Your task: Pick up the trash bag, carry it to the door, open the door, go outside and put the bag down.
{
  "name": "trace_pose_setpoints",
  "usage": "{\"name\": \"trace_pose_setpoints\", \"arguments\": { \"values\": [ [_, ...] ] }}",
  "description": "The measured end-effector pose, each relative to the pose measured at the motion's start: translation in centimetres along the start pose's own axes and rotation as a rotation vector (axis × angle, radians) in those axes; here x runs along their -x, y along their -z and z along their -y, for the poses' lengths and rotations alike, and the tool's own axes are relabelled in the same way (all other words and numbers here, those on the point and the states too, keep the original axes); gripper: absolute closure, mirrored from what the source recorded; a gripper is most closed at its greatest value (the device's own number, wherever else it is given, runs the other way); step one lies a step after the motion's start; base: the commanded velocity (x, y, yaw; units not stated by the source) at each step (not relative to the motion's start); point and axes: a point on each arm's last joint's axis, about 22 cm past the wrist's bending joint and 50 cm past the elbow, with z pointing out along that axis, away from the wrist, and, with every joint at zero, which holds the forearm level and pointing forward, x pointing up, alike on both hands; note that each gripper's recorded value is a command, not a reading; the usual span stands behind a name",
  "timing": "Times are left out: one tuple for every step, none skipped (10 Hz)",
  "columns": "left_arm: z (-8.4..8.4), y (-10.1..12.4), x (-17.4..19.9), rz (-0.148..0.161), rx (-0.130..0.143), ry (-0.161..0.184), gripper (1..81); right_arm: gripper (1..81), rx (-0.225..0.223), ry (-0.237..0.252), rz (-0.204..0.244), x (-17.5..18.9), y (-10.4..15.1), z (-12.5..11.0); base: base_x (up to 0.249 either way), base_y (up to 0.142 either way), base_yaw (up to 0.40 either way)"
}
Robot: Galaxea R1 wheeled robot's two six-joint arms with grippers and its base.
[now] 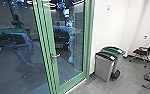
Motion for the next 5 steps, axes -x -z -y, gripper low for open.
{"name": "trace_pose_setpoints", "arguments": {
  "values": [
    [-0.02, 0.00, -0.14, -0.002, 0.000, -0.001, 81.1, 1.0, 0.001, 0.000, 0.000, -0.01, 0.01, -0.06, 0.170, 0.000, 0.000],
    [-0.12, -0.02, -0.10, -0.001, 0.002, -0.001, 81.1, 1.0, 0.001, 0.000, 0.000, 0.01, 0.01, -0.06, 0.169, 0.000, 0.000],
    [-0.05, -0.01, -0.09, -0.001, 0.001, 0.000, 81.1, 1.0, 0.001, -0.001, 0.001, 0.19, 0.00, -0.02, 0.170, 0.000, 0.000],
    [-0.03, 0.00, -0.13, -0.001, 0.000, 0.000, 81.1, 1.0, 0.001, -0.002, 0.002, 0.41, 0.00, -0.03, 0.170, 0.000, 0.000],
    [-0.03, 0.00, -0.13, -0.001, 0.000, 0.000, 81.1, 1.0, 0.001, -0.003, 0.003, 0.60, -0.01, -0.01, 0.170, 0.000, 0.000]
  ]
}}
